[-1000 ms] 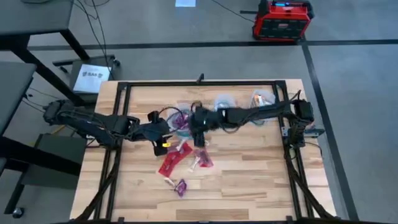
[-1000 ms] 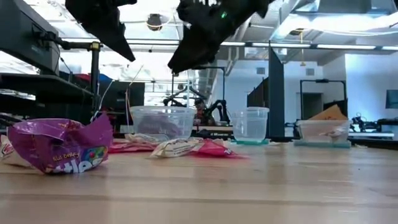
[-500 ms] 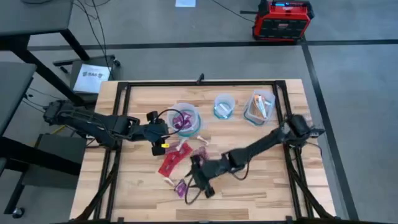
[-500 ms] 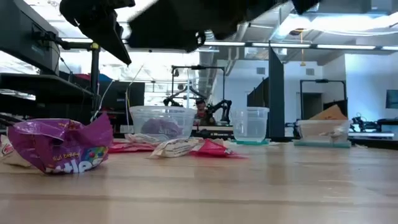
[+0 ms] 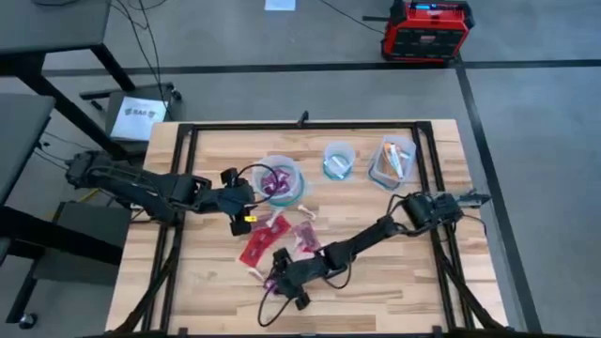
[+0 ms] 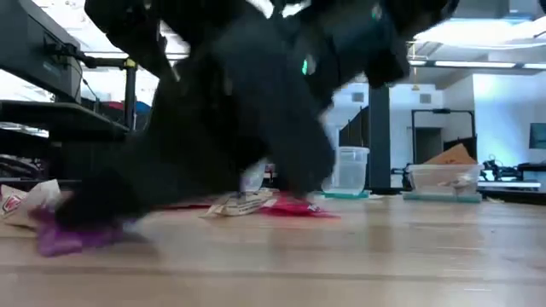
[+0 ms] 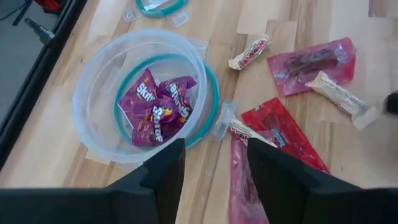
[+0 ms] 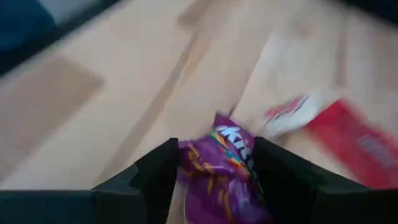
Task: Sort candy
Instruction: Put the violet candy into the big round transparent bin
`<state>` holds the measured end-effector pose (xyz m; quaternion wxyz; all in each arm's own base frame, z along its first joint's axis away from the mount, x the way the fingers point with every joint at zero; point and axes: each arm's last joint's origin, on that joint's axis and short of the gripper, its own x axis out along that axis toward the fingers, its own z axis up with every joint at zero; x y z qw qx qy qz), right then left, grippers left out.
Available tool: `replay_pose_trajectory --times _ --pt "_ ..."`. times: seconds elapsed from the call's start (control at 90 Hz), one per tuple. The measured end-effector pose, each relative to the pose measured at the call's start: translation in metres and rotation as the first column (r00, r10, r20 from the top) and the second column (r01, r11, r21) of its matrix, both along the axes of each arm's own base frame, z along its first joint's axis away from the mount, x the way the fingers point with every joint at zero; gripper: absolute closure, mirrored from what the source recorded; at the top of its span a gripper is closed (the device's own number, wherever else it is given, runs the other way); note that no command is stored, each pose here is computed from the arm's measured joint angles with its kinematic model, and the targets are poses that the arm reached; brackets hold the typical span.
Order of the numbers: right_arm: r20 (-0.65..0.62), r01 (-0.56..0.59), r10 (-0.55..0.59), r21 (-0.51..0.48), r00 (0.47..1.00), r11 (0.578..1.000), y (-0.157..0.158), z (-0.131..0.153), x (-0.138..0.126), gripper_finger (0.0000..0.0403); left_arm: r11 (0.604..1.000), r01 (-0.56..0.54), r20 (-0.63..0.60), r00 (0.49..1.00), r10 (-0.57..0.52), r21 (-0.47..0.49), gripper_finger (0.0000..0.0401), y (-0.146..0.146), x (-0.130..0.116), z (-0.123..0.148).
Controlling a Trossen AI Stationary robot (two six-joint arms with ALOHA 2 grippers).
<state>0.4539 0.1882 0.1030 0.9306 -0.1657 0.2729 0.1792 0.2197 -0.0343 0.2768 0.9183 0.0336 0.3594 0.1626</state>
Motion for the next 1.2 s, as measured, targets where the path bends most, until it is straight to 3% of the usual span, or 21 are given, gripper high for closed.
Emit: replay_pose_trajectory --times 0.1,0.211,0.267,0.378,0.522,0.667,0.8,0.933,0.978,1.067,1.2 --pt "-0.034 -0.001 0.0 -0.011 0.999 1.0 0.001 -0.001 0.0 0.026 1.0 0.0 0.001 1.0 0.0 -0.001 0.0239 0.0 0.0 0.0" --pt "-0.06 0.001 -0.003 -0.02 0.998 1.0 0.0 0.004 -0.001 0.0358 1.0 0.0 0.002 1.0 0.0 -0.002 0.0239 0.0 0.0 0.0" --pt "-0.059 -0.01 0.008 -0.035 0.998 0.999 0.0 0.01 -0.002 0.0386 1.0 0.001 0.002 1.0 -0.001 -0.002 0.0239 0.0 0.0 0.0" --pt "-0.069 -0.016 0.011 -0.071 0.998 0.997 -0.003 0.027 -0.007 0.0395 1.0 0.001 0.001 1.0 -0.001 -0.001 0.0239 0.0 0.0 0.0" --pt "-0.043 0.051 -0.059 -0.168 0.997 0.984 -0.024 0.086 -0.019 0.0401 1.0 0.002 0.002 1.0 -0.002 0.0 0.0239 0.0 0.0 0.0" --pt "-0.027 0.184 -0.198 -0.266 0.98 0.946 -0.077 0.13 -0.027 0.0402 1.0 0.001 0.002 1.0 -0.001 -0.001 0.0239 0.0 0.0 0.0" --pt "0.014 0.344 -0.352 -0.253 0.936 0.904 -0.145 0.148 -0.032 0.0402 1.0 0.001 0.003 1.0 -0.001 -0.001 0.0239 0.0 0.0 0.0" --pt "0.041 0.497 -0.495 -0.112 0.868 0.861 -0.21 0.136 -0.033 0.0402 1.0 0.0 0.003 1.0 0.0 -0.002 0.0239 0.0 0.0 0.0" --pt "0.031 0.541 -0.541 0.011 0.841 0.841 -0.229 0.132 -0.033 0.04 1.0 0.0 0.004 1.0 0.0 -0.002 0.0239 0.0 0.0 0.0" --pt "-0.018 0.609 -0.621 0.224 0.784 0.761 -0.263 0.128 -0.032 0.0385 1.0 -0.002 0.007 1.0 0.003 -0.006 0.0239 0.0 0.0 0.0" --pt "-0.059 0.619 -0.63 0.273 0.774 0.736 -0.293 0.124 -0.038 0.0326 1.0 0.015 0.003 1.0 -0.015 -0.024 0.0239 -0.001 0.001 0.0"
